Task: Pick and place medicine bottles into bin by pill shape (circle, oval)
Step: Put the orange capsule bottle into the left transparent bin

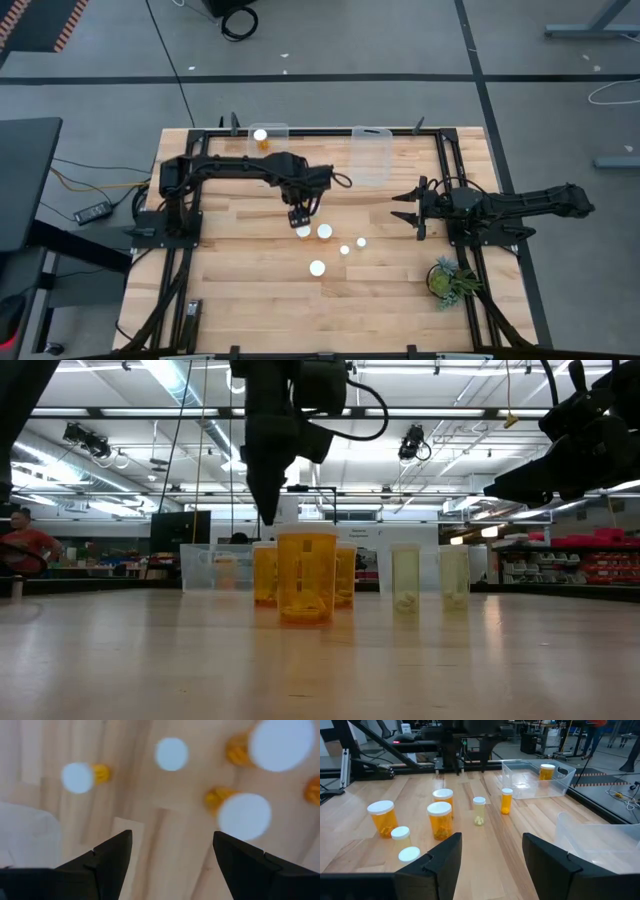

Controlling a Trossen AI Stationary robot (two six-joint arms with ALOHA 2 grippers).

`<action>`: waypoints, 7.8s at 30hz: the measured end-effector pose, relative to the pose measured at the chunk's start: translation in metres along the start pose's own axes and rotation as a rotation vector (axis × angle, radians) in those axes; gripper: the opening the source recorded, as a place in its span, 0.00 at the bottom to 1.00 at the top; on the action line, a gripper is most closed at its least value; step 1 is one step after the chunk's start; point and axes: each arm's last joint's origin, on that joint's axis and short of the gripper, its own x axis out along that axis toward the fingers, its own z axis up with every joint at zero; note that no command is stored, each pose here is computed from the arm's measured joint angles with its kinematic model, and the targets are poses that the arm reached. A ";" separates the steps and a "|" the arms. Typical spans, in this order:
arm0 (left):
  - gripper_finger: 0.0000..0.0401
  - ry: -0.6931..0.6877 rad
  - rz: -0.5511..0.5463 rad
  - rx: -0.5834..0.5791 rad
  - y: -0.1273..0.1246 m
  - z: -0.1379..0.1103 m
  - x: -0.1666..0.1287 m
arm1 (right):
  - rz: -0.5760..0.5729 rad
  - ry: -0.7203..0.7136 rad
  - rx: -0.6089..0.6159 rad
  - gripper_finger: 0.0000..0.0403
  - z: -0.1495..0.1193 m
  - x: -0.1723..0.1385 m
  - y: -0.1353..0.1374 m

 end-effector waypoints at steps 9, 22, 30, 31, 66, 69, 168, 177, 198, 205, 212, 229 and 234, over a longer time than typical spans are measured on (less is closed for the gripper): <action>0.72 -0.013 -0.013 0.092 -0.035 -0.003 -0.001 | 0.000 0.000 0.000 0.54 0.000 0.000 0.000; 0.77 -0.075 0.011 0.100 -0.064 -0.004 -0.002 | 0.000 0.000 0.000 0.54 0.000 0.000 0.000; 0.87 -0.037 0.017 0.125 -0.072 -0.002 0.015 | 0.000 0.000 0.000 0.54 0.000 0.000 0.000; 0.87 -0.038 0.017 0.126 -0.073 0.000 0.018 | 0.000 0.002 0.000 0.54 0.000 0.000 0.000; 0.57 0.044 0.052 0.167 -0.075 0.007 0.058 | -0.001 0.040 -0.008 0.54 -0.004 0.000 0.000; 0.52 0.044 0.052 0.167 -0.075 0.007 0.058 | -0.001 0.040 -0.008 0.54 -0.004 0.000 0.000; 0.55 -0.257 0.253 -0.457 0.166 -0.030 -0.058 | -0.001 0.039 -0.008 0.54 -0.004 0.000 0.000; 0.54 -0.273 0.296 -0.551 0.184 -0.034 -0.057 | -0.001 0.039 -0.008 0.54 -0.004 0.000 0.000; 0.53 0.130 0.239 -0.532 0.187 -0.042 -0.002 | -0.001 0.039 -0.008 0.54 -0.004 0.000 0.000; 0.55 0.130 0.240 -0.514 0.181 -0.039 -0.002 | -0.001 0.039 -0.008 0.54 -0.004 0.000 0.000; 0.54 0.168 0.235 -0.462 0.170 -0.042 0.015 | -0.001 0.039 -0.008 0.54 -0.004 0.000 0.000; 0.55 0.235 0.226 -0.453 0.167 -0.055 0.037 | -0.001 0.039 -0.008 0.54 -0.004 0.000 0.000; 0.60 0.235 0.225 -0.453 0.166 -0.055 0.037 | -0.001 0.039 -0.008 0.54 -0.004 0.000 0.000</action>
